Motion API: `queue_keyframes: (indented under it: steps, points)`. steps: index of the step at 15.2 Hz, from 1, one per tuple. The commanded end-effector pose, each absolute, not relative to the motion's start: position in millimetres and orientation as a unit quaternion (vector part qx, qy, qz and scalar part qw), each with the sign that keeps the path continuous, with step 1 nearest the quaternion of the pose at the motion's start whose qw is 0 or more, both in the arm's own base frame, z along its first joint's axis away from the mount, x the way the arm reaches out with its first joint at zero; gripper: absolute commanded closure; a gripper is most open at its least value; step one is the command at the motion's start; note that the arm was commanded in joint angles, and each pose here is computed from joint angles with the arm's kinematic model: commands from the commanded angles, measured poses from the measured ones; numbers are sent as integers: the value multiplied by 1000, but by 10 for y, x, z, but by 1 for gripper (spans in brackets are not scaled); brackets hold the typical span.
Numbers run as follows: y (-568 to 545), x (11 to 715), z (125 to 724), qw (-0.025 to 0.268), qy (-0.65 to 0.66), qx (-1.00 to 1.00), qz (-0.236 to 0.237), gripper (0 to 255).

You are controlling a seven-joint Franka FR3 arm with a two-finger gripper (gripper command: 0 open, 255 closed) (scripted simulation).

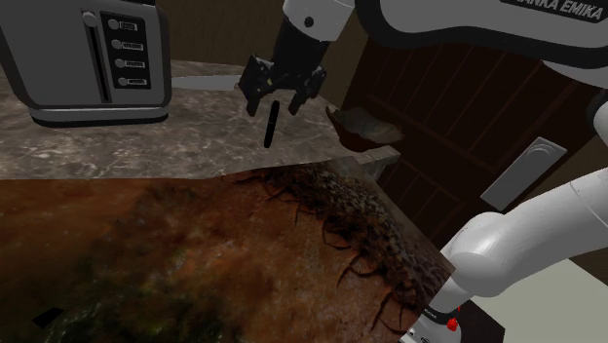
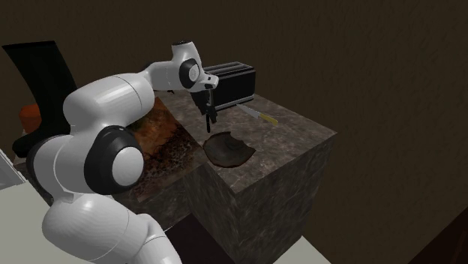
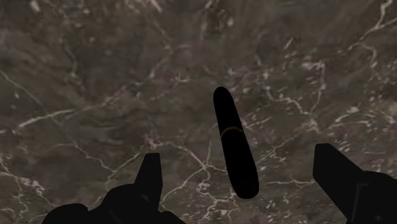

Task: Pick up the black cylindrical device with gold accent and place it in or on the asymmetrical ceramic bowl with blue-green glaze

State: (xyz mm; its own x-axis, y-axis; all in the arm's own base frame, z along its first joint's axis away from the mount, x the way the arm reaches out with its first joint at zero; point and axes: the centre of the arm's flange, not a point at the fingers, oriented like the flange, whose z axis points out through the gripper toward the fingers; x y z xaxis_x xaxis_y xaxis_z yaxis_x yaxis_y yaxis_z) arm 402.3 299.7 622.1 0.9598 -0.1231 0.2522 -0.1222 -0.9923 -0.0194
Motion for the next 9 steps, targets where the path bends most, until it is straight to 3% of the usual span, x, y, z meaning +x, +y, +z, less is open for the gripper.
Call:
queue_keyframes:
  steps: [1,2,9]
  points:
    - [2997,4023,6221,2,62,-990,-127,0]
    - [2997,4023,6221,2,62,-990,-127,255]
    - [2997,4023,6221,2,62,-990,-127,255]
